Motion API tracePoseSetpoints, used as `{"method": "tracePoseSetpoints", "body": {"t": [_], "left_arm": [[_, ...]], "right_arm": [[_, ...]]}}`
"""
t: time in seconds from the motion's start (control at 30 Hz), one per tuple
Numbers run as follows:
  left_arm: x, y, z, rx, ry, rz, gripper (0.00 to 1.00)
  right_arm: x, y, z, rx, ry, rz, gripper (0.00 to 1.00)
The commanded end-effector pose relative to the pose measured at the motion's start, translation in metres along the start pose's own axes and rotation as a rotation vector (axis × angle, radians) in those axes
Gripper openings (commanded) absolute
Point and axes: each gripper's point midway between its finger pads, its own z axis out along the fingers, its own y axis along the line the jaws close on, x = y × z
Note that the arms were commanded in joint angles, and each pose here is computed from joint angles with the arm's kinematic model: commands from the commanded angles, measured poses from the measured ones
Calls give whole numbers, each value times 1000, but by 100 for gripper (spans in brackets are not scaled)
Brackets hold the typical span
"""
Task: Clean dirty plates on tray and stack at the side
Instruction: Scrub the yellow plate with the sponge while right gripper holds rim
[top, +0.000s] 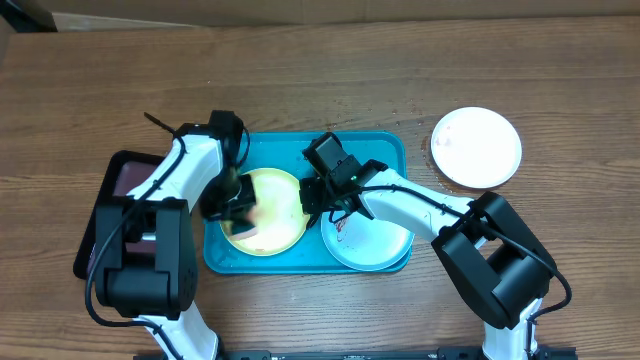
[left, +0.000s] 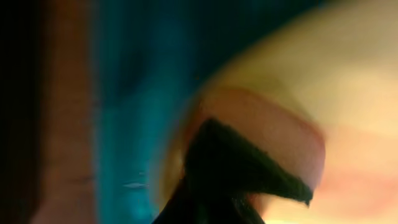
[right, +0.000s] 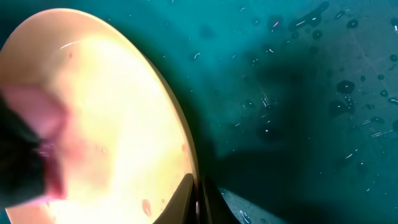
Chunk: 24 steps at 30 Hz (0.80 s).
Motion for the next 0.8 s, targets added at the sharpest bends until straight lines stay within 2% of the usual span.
{"method": "tracePoseSetpoints", "body": {"t": [0.0,0.2,0.33,0.43,0.57,0.67,0.77], "left_arm": [[-13,69,-7,-376,-144,-232,4],[-15,84,-42,-453,-186,-347,4],[-20,85,-86,-418,-240,-402,4],[-25,85,-131,-330,-343,-448,4],[-20,92,-183,-136,-466,-544,4],[-11,112,-208,-24,-525,-620,4],[-1,134,-213,31,-515,-663,4]], "right_arm": [[-3,-9,2,36,-10,-14,4],[-2,-4,1,17,-4,-50,4],[-2,12,-9,-53,4,-93,4],[-12,18,-23,-57,-43,-124,4],[-25,30,-46,-77,-106,-166,4],[-33,36,-61,-75,-144,-249,4],[-45,30,-75,18,-189,-291,4]]}}
